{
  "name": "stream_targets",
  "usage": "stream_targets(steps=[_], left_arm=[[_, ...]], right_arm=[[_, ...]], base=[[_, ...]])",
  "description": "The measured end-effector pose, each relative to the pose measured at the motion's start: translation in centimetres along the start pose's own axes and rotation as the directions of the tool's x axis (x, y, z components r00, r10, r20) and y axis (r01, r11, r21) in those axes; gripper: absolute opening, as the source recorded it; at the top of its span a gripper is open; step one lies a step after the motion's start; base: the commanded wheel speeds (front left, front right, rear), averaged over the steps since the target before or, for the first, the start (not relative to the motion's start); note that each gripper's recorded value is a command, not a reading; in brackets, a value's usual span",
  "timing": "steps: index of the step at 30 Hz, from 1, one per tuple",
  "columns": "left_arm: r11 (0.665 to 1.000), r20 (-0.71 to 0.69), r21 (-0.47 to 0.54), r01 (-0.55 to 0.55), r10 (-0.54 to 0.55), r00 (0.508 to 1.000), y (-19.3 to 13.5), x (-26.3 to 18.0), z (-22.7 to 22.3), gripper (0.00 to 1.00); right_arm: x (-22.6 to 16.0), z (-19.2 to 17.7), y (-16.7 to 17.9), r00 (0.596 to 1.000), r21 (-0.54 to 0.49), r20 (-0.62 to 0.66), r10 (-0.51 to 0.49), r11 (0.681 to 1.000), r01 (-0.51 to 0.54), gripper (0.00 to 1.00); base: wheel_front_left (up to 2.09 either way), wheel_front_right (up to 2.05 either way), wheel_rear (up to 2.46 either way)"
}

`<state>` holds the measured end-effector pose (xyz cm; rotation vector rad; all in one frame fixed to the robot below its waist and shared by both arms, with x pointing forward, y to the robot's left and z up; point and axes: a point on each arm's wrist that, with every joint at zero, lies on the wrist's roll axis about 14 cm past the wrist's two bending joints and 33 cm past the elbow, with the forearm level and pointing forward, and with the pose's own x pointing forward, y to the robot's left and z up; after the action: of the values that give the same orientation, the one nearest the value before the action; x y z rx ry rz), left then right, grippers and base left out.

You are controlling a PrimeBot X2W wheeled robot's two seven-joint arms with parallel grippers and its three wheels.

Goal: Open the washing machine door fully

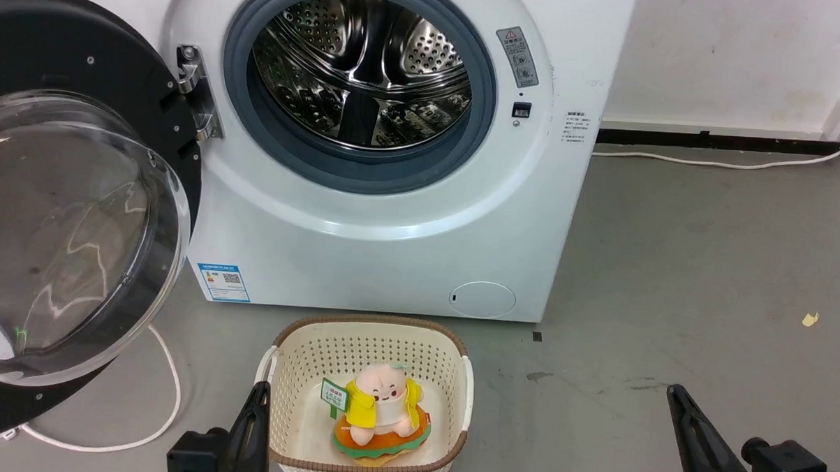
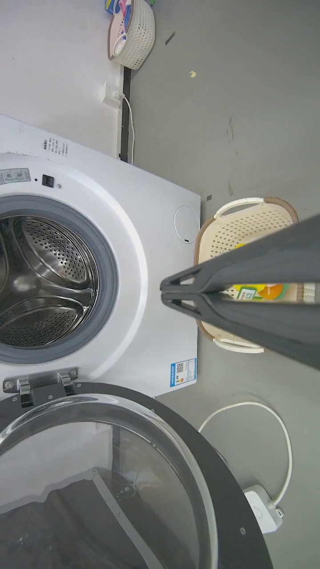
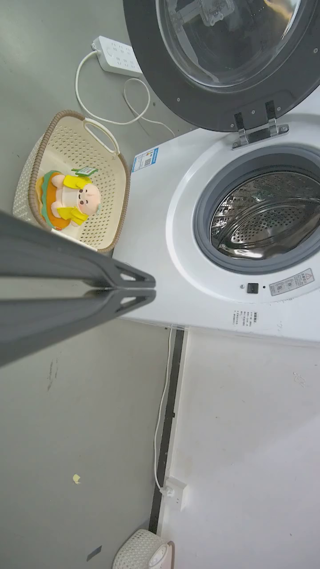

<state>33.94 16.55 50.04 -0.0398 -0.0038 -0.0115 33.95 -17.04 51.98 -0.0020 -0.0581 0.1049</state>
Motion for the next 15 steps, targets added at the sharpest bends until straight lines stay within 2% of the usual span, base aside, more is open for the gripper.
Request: stream_targets(steps=[15], left_arm=[[1.0,-0.002,0.008,0.002,-0.002,1.0,0.01,0.45,0.32,0.0]], right_arm=[[0.55,0.05,0.09,1.0,-0.009,-0.013,0.005,1.0,-0.005,0.0]], base=[[0.0,0.0,0.0]])
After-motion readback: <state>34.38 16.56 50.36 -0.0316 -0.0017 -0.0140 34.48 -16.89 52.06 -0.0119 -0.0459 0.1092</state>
